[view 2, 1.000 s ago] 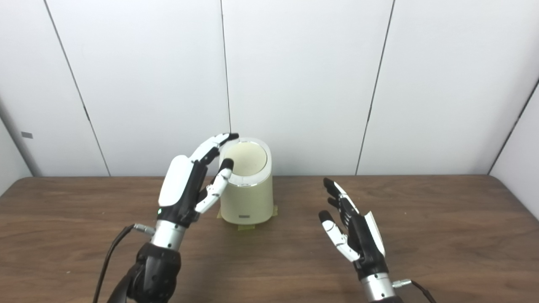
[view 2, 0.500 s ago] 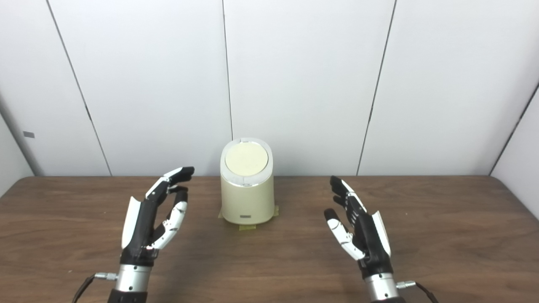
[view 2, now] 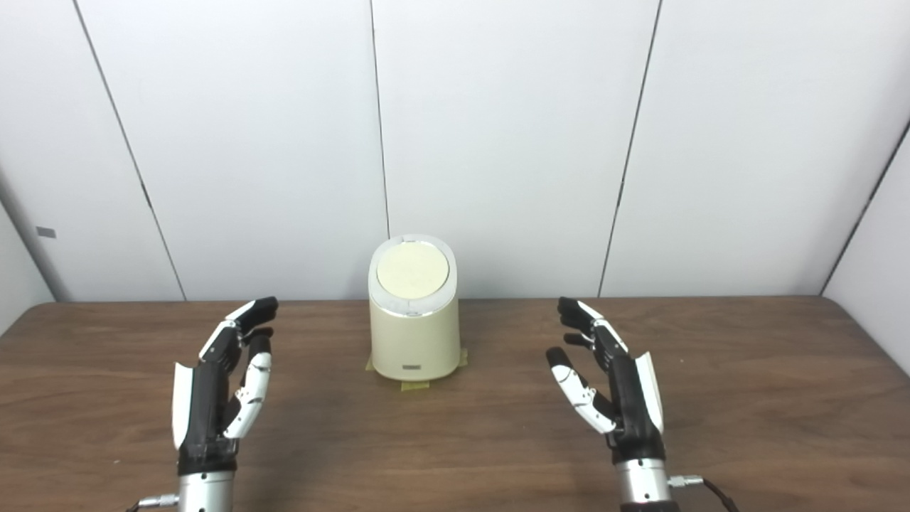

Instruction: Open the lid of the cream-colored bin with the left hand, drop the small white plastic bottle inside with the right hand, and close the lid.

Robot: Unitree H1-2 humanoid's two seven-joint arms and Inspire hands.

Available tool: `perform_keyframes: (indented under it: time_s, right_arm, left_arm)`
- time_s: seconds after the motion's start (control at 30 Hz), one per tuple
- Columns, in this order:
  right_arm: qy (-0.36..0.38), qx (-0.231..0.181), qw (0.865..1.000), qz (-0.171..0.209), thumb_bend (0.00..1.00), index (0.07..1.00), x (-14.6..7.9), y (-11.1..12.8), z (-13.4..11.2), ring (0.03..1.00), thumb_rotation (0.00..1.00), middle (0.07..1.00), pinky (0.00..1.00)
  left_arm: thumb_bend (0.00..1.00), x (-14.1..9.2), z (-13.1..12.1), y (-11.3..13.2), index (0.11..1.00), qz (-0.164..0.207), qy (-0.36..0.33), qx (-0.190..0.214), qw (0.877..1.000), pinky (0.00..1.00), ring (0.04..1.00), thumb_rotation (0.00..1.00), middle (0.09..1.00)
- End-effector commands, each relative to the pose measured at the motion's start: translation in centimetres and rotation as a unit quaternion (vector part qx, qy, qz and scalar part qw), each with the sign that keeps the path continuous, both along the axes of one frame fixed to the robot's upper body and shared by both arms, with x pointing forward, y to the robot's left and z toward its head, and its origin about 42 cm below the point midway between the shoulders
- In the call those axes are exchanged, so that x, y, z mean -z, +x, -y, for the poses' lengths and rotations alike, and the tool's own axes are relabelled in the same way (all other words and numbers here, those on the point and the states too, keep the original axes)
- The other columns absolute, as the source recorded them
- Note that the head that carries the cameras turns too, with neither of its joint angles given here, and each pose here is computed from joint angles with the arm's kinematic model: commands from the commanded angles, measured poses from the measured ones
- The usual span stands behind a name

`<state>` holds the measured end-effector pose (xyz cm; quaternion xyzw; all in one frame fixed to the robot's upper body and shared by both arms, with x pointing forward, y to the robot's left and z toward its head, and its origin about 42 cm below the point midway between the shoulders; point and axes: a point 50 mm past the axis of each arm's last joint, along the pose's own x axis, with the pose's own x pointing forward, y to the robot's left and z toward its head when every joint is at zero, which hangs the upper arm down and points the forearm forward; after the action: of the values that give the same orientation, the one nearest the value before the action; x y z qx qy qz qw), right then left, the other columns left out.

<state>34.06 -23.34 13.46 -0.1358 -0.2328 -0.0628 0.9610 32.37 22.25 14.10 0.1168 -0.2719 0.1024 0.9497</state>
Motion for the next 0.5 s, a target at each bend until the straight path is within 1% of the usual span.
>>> perform_keyframes:
  time_s: [0.0, 0.03, 0.07, 0.1, 0.13, 0.17, 0.2, 0.23, 0.27, 0.33, 0.47]
  right_arm:
    - [-0.003, 0.016, 1.0, -0.014, 0.26, 0.735, 2.2, -1.5, 0.0, 0.751, 0.56, 0.766, 0.67]
    - [-0.005, 0.022, 1.0, -0.014, 0.25, 0.727, 2.3, -1.6, 0.1, 0.747, 0.54, 0.762, 0.67]
    - [-0.007, 0.026, 1.0, -0.013, 0.25, 0.722, 2.4, -1.6, 0.2, 0.741, 0.52, 0.756, 0.66]
    - [-0.009, 0.029, 0.999, -0.012, 0.25, 0.717, 2.4, -1.7, 0.4, 0.734, 0.5, 0.751, 0.65]
    - [-0.017, 0.036, 0.999, -0.009, 0.27, 0.689, 2.5, -1.8, 0.5, 0.714, 0.42, 0.731, 0.63]
    - [-0.021, 0.042, 0.999, -0.006, 0.27, 0.689, 2.5, -2.0, 0.5, 0.714, 0.42, 0.731, 0.63]
    - [-0.018, 0.045, 0.999, -0.006, 0.3, 0.666, 2.6, -2.1, 0.6, 0.701, 0.37, 0.716, 0.62]
    - [-0.019, 0.048, 0.999, -0.007, 0.32, 0.653, 2.8, -2.3, 0.7, 0.697, 0.33, 0.71, 0.62]
    - [-0.025, 0.052, 0.998, -0.006, 0.33, 0.646, 2.9, -2.4, 0.7, 0.693, 0.31, 0.705, 0.61]
    - [-0.034, 0.054, 0.998, -0.006, 0.32, 0.643, 3.1, -2.7, 0.8, 0.681, 0.3, 0.693, 0.6]
    - [-0.026, 0.042, 0.999, -0.011, 0.3, 0.657, 3.1, -3.1, 0.7, 0.674, 0.38, 0.682, 0.6]
  left_arm:
    - [0.21, 2.7, -1.0, -1.5, 0.782, -0.028, 0.019, -0.018, 0.999, 0.72, 0.782, 0.55, 0.79]
    - [0.2, 3.0, -1.0, -1.6, 0.773, -0.028, 0.025, -0.025, 0.999, 0.7, 0.771, 0.49, 0.782]
    - [0.2, 3.2, -1.0, -1.7, 0.765, -0.026, 0.03, -0.032, 0.999, 0.69, 0.759, 0.47, 0.773]
    - [0.21, 3.3, -1.0, -1.9, 0.757, -0.024, 0.033, -0.037, 0.998, 0.67, 0.748, 0.45, 0.763]
    - [0.23, 3.6, -1.0, -2.0, 0.744, -0.023, 0.041, -0.043, 0.998, 0.65, 0.729, 0.43, 0.749]
    - [0.23, 3.9, -1.0, -2.1, 0.744, -0.022, 0.05, -0.047, 0.997, 0.65, 0.729, 0.43, 0.749]
    - [0.25, 4.1, -1.0, -2.2, 0.737, -0.019, 0.059, -0.051, 0.997, 0.63, 0.72, 0.43, 0.743]
    - [0.25, 4.2, -1.0, -2.3, 0.73, -0.015, 0.068, -0.054, 0.996, 0.61, 0.711, 0.4, 0.737]
    - [0.24, 4.4, -0.9, -2.4, 0.722, -0.012, 0.071, -0.055, 0.996, 0.6, 0.702, 0.39, 0.731]
    - [0.26, 4.5, -0.7, -2.7, 0.713, -0.013, 0.065, -0.052, 0.996, 0.59, 0.699, 0.37, 0.729]
    - [0.29, 4.6, -0.4, -3.1, 0.71, -0.016, 0.053, -0.042, 0.998, 0.6, 0.706, 0.37, 0.727]
